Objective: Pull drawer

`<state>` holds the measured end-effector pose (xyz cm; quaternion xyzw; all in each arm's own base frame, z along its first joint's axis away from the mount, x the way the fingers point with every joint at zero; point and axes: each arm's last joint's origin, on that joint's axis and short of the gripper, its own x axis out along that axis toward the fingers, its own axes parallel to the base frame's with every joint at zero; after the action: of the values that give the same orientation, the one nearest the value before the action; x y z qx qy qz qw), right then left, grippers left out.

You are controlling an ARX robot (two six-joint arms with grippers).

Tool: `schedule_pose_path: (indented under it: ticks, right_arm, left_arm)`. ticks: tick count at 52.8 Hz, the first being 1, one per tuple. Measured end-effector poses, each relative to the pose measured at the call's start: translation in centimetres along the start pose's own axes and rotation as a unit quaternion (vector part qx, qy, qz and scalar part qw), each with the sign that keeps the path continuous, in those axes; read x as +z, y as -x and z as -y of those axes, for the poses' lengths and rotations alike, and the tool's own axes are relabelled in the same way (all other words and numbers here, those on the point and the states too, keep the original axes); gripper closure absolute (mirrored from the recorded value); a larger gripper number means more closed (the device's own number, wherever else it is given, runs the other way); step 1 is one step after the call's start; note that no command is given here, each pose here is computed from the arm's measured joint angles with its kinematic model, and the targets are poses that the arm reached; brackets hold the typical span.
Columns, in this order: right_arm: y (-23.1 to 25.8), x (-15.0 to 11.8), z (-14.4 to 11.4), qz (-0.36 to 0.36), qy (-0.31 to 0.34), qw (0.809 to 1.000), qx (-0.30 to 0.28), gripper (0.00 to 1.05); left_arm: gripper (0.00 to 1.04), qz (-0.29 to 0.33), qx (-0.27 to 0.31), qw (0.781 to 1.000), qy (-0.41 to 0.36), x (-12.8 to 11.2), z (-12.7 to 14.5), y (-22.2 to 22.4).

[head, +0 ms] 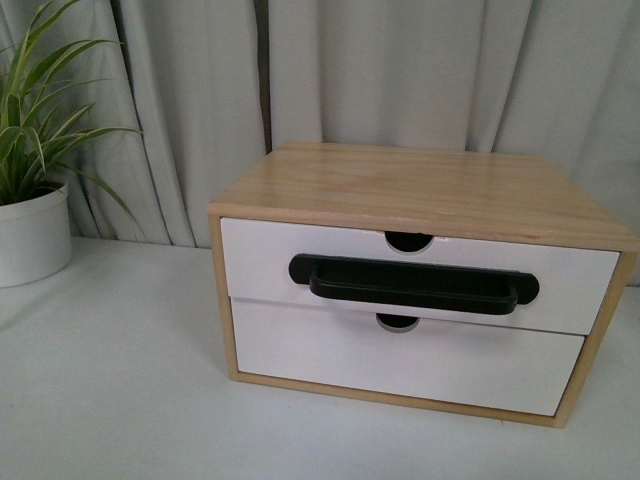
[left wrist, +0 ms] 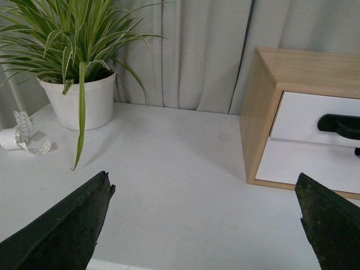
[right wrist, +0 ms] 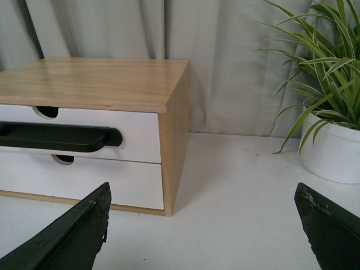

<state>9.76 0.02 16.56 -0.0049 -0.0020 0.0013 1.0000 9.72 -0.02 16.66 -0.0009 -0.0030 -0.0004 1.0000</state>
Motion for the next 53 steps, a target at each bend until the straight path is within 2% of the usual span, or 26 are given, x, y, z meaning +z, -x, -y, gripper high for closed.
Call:
schedule_pose_path:
  ticks: [53]
  right_arm:
    - [0.00, 0.00, 0.00, 0.000, 0.000, 1.000, 0.000, 0.09]
  left_arm:
    - [0.06, 0.000, 0.000, 1.000, 0.000, 0.00, 0.00, 0.00]
